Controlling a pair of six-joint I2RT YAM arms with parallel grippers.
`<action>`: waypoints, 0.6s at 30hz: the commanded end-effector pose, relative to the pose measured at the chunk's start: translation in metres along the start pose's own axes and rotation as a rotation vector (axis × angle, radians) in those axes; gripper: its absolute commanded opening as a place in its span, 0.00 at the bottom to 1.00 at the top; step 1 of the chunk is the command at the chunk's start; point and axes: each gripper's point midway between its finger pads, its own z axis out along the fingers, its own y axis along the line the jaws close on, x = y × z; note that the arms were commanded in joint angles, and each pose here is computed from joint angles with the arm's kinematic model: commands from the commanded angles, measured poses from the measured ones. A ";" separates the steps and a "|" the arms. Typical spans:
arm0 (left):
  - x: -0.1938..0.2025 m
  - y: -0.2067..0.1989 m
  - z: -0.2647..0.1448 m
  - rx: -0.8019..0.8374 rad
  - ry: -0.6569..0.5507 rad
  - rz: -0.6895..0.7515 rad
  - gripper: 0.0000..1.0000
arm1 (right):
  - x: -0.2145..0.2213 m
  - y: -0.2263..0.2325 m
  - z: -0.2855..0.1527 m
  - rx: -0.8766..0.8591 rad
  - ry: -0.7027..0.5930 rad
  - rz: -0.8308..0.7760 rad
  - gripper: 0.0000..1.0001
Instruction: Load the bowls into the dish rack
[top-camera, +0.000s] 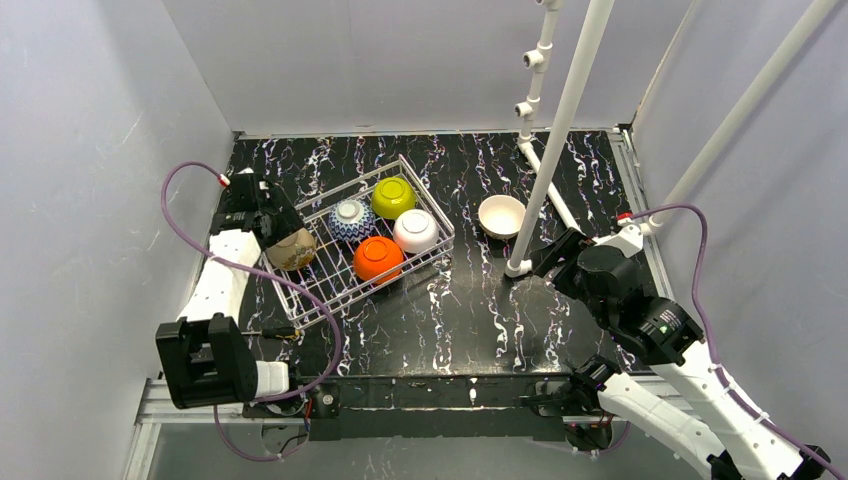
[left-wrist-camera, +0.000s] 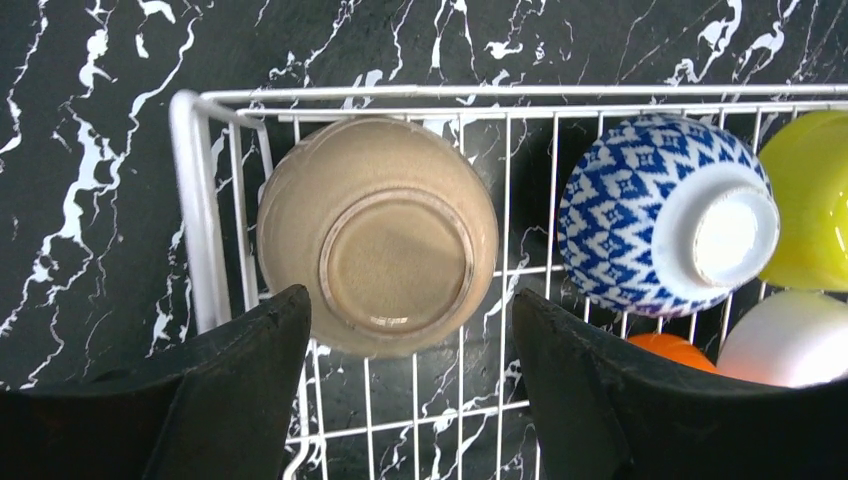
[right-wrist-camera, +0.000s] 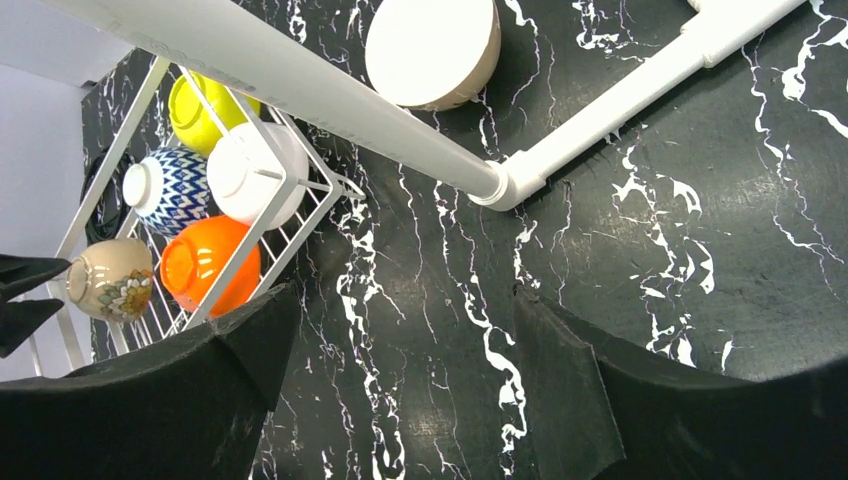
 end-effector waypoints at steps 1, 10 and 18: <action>0.000 0.011 0.017 -0.086 0.021 -0.014 0.73 | -0.005 0.002 0.001 -0.003 -0.025 0.011 0.86; 0.012 -0.022 0.022 0.095 0.107 -0.011 0.65 | 0.003 -0.007 0.005 0.036 -0.009 0.009 0.86; -0.006 -0.005 -0.003 0.014 0.021 0.028 0.69 | 0.003 -0.026 0.006 0.118 -0.023 -0.010 0.85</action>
